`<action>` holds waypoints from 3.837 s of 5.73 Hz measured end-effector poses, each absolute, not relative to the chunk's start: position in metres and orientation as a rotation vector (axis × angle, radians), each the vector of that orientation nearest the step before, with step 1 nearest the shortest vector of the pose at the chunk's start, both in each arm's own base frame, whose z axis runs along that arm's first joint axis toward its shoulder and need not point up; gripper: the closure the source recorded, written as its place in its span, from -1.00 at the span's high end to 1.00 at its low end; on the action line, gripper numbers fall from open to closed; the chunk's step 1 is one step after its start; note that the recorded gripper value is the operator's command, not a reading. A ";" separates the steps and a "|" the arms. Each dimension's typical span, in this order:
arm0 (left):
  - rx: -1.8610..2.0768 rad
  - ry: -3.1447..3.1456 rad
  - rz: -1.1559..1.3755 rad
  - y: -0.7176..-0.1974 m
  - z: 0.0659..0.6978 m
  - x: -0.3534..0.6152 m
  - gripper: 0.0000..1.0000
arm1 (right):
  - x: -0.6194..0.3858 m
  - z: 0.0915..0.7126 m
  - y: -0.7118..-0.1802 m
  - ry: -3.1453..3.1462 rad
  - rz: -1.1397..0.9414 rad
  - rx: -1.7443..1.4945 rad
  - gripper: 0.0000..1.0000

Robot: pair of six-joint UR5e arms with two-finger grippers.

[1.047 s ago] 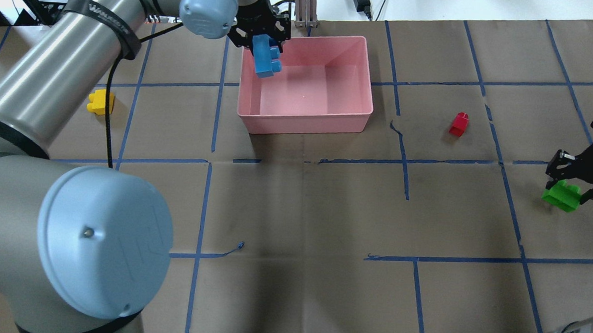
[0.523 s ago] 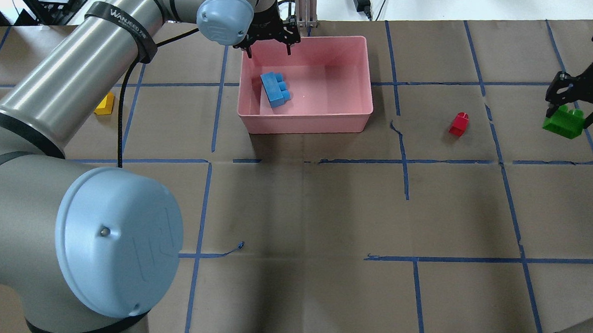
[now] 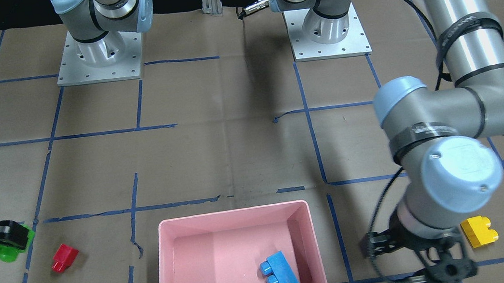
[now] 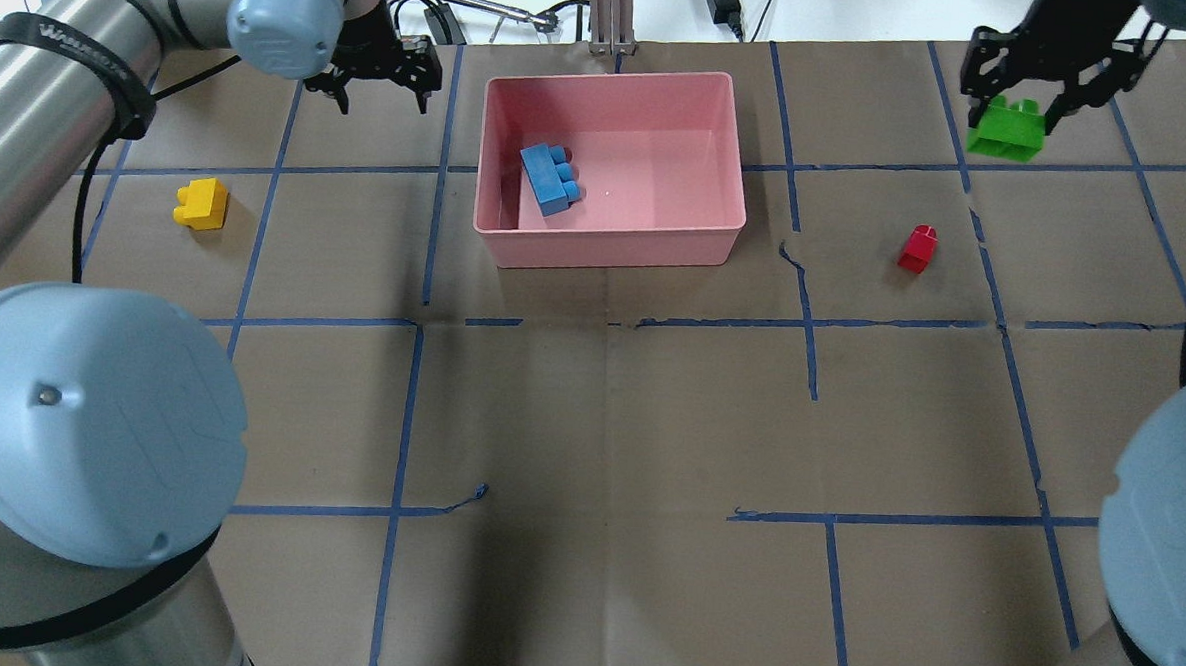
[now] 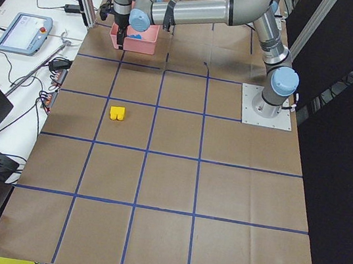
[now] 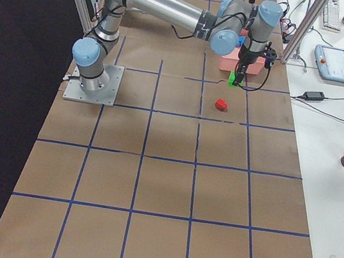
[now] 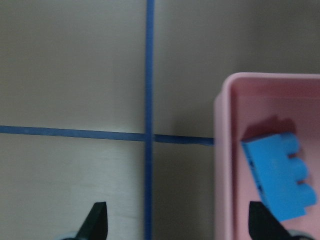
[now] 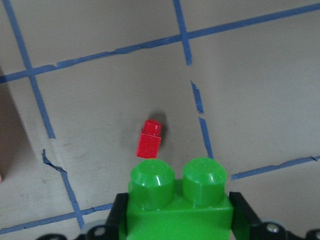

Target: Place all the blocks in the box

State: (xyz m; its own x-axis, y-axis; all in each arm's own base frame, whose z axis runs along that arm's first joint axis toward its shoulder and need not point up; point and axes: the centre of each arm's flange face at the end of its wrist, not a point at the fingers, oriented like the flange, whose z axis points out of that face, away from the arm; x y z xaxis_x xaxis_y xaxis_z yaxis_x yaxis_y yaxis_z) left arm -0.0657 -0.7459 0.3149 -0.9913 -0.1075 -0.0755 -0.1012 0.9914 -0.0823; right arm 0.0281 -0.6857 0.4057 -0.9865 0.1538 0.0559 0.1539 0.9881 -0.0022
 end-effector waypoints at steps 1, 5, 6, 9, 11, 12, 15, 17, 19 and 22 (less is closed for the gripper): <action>-0.198 3.054 -0.088 -0.744 0.308 0.004 1.00 | 0.103 0.403 -0.701 -3.086 0.029 -0.184 -0.56; -0.041 3.070 -0.010 -0.737 0.241 0.171 0.99 | 0.297 0.325 -0.737 -3.178 -0.013 -0.250 0.99; -0.042 3.089 0.030 -0.733 0.217 0.186 0.99 | 0.303 0.307 -0.739 -3.175 -0.037 -0.254 0.99; -0.035 3.116 0.094 -0.727 0.180 0.190 0.38 | 0.304 0.319 -0.736 -3.207 -0.041 -0.254 1.00; -0.031 3.121 0.109 -0.728 0.172 0.190 -0.94 | 0.247 0.377 -0.726 -3.205 -0.073 -0.214 0.99; -0.028 3.129 0.100 -0.729 0.177 0.184 -1.00 | 0.187 0.391 -0.731 -3.201 -0.117 -0.217 0.99; 0.010 3.154 0.029 -0.736 0.256 0.075 -1.00 | 0.007 0.374 -0.749 -3.137 -0.236 -0.534 0.99; -0.115 3.278 -0.079 -0.731 0.310 -0.042 -1.00 | -0.026 0.305 -0.763 -3.040 -0.374 -0.701 0.89; -0.058 3.362 -0.186 -0.719 0.323 -0.174 0.63 | -0.047 0.239 -0.747 -2.968 -0.536 -0.837 0.84; -0.204 3.228 -0.222 -0.698 0.289 -0.280 0.99 | -0.056 0.159 -0.708 -2.945 -0.590 -0.909 -0.25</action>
